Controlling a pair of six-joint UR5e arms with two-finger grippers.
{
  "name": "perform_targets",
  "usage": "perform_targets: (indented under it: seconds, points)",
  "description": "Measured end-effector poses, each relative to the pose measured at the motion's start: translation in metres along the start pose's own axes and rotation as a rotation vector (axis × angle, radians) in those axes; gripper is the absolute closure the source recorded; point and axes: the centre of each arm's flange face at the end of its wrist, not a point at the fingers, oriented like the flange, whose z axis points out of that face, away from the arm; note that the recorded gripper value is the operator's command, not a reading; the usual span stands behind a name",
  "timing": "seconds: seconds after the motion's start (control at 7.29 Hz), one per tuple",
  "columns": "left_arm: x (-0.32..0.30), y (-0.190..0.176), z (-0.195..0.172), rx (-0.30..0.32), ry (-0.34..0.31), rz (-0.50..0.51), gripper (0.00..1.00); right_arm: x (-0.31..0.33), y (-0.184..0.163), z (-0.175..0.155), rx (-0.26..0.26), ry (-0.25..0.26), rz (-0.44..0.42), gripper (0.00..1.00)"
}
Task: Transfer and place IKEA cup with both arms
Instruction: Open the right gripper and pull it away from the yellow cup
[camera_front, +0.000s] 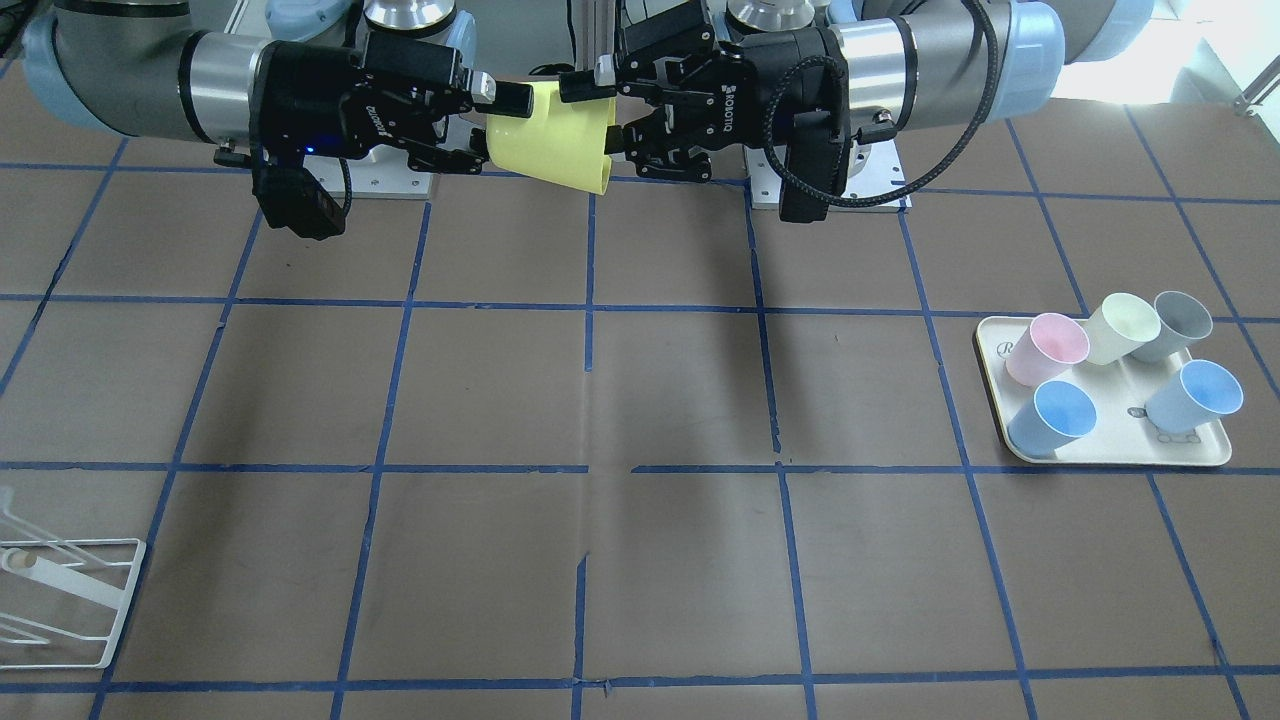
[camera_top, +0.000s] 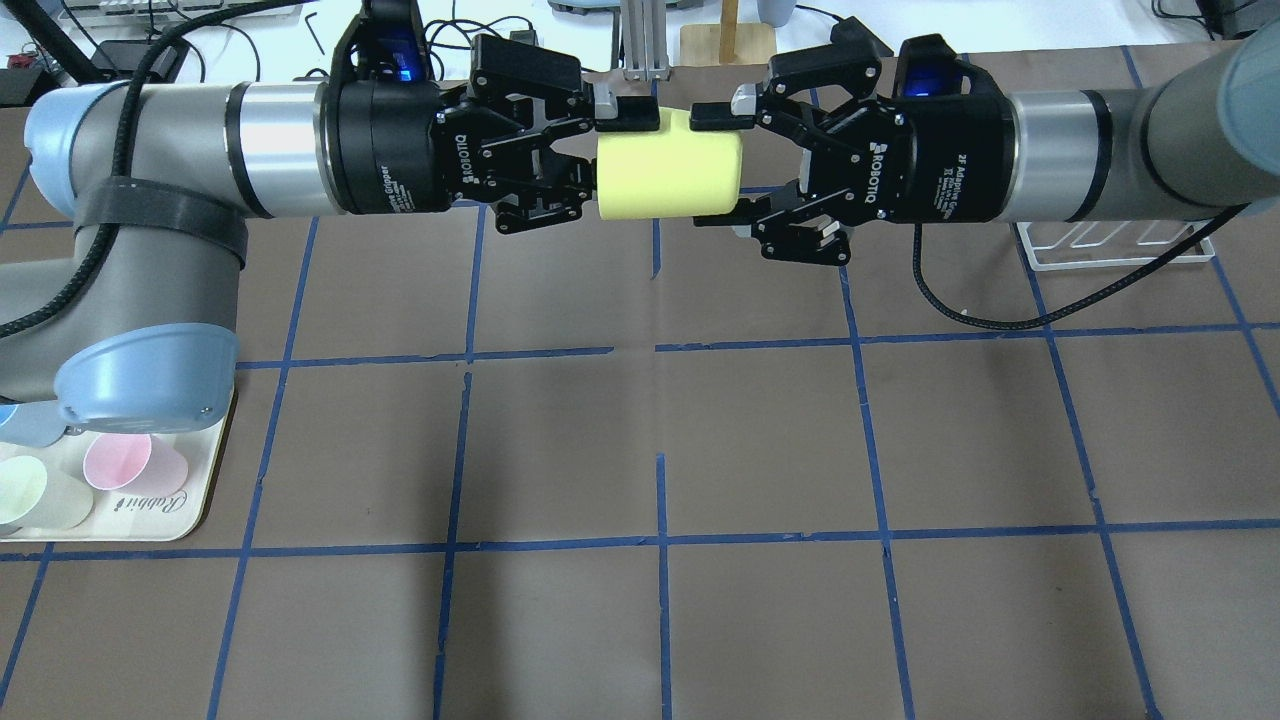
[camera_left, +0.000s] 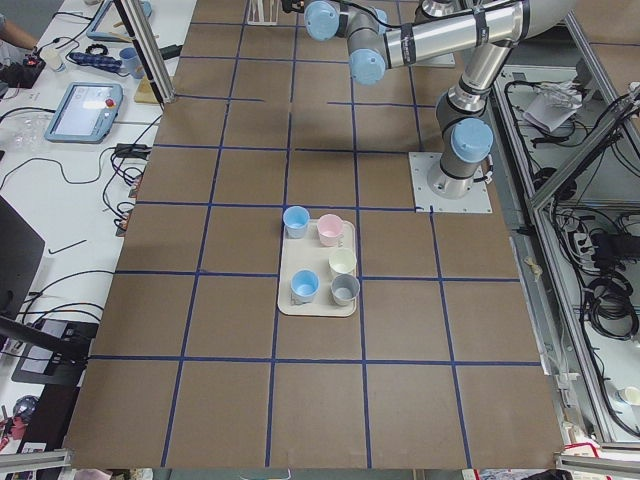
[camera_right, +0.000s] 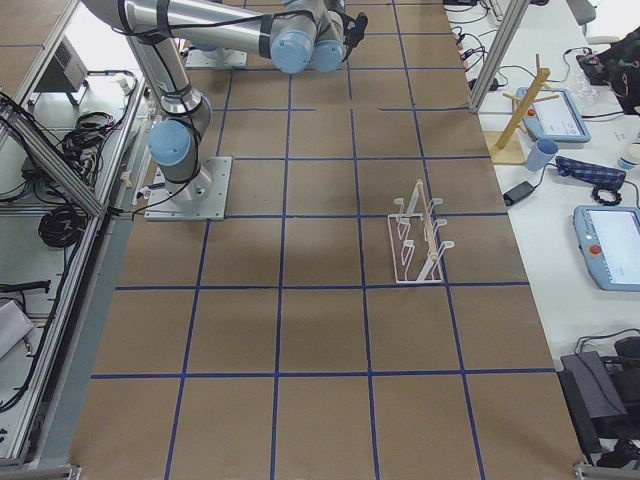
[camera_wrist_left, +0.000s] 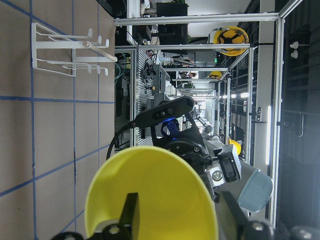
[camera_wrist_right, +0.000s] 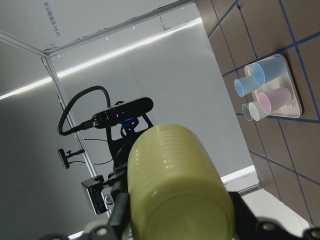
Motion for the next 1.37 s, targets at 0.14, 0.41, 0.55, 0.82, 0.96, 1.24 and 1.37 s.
perform_targets:
  seconds: [0.14,0.41,0.55,0.82,0.96,1.24,1.37]
  points:
    - [0.0009,0.0000,0.0000,0.000,0.003,0.000,0.46,0.0000,0.0000,0.0000,0.000,0.000,0.000,0.83]
    - [0.0021,-0.0005,0.0002,-0.001,0.006,0.003,0.64,0.0000,0.0000,0.0000,0.000,0.000,0.000,0.83]
    - [0.0011,-0.0020,0.0002,0.000,0.007,0.008,0.66,0.0000,0.0000,0.0000,0.000,0.000,0.000,0.83]
    - [0.0010,-0.0033,0.0000,0.001,0.009,0.015,0.88,0.0001,0.0000,0.0000,0.000,0.000,0.000,0.64]
    - [0.0025,-0.0023,-0.0002,0.001,0.009,0.017,0.90,0.0000,0.0000,0.0000,0.000,0.000,0.001,0.03]
    - [0.0057,-0.0003,-0.0007,0.002,0.010,0.017,1.00,-0.0006,-0.0003,0.0003,0.001,-0.001,0.018,0.00]
    - [0.0063,0.0001,-0.0008,0.002,0.011,0.017,1.00,-0.0012,-0.0004,0.0001,0.000,0.000,0.027,0.00]
